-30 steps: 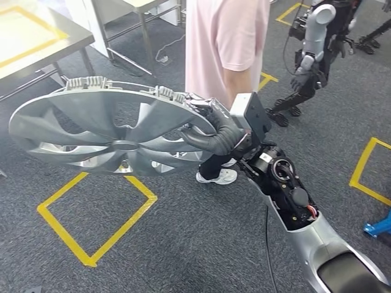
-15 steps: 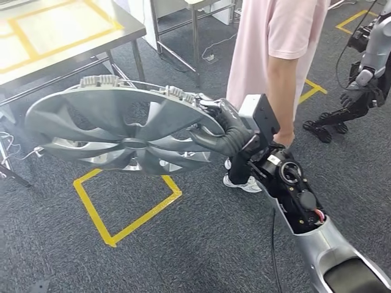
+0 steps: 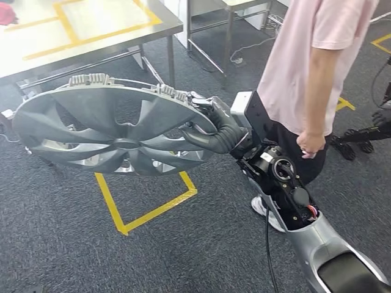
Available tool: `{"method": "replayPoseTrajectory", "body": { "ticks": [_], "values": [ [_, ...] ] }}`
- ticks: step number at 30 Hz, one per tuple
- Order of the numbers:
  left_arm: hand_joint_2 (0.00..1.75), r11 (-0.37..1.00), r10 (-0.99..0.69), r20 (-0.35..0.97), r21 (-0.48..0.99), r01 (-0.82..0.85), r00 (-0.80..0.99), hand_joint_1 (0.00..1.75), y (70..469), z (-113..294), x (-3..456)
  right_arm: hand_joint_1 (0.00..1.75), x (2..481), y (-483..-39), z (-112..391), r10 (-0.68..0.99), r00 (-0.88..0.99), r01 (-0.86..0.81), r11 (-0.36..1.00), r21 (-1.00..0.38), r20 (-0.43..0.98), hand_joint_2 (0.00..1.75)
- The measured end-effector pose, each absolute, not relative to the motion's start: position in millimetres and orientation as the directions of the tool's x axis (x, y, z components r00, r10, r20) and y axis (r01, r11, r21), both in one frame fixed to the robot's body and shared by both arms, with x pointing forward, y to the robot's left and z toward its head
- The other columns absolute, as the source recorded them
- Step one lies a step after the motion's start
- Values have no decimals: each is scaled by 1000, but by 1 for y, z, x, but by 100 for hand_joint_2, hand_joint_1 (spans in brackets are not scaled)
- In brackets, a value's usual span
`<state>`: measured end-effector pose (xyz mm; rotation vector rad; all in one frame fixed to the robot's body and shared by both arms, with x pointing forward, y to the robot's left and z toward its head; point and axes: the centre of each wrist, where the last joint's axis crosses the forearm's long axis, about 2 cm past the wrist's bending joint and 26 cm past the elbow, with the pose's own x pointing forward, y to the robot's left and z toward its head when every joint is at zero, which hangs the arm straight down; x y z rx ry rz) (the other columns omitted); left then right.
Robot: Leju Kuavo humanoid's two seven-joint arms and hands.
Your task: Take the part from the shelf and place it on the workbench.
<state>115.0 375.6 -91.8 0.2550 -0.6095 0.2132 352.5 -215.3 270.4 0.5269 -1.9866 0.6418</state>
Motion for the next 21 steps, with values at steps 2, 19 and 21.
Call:
{"method": "replayPoseTrajectory", "body": {
  "ticks": [2,19,21],
  "values": [
    [175,947,121,589,171,-270,799,0,375,-91,116,175,352,-216,270,-101,-456,-598,770,-221,884,175],
    [175,945,166,549,148,-291,819,0,377,-92,115,175,355,-214,268,-115,-467,-611,759,-226,877,175],
    [175,944,161,548,157,-290,821,0,375,-92,114,175,356,-214,267,-111,-463,-612,758,-226,879,175]
  ]
}}
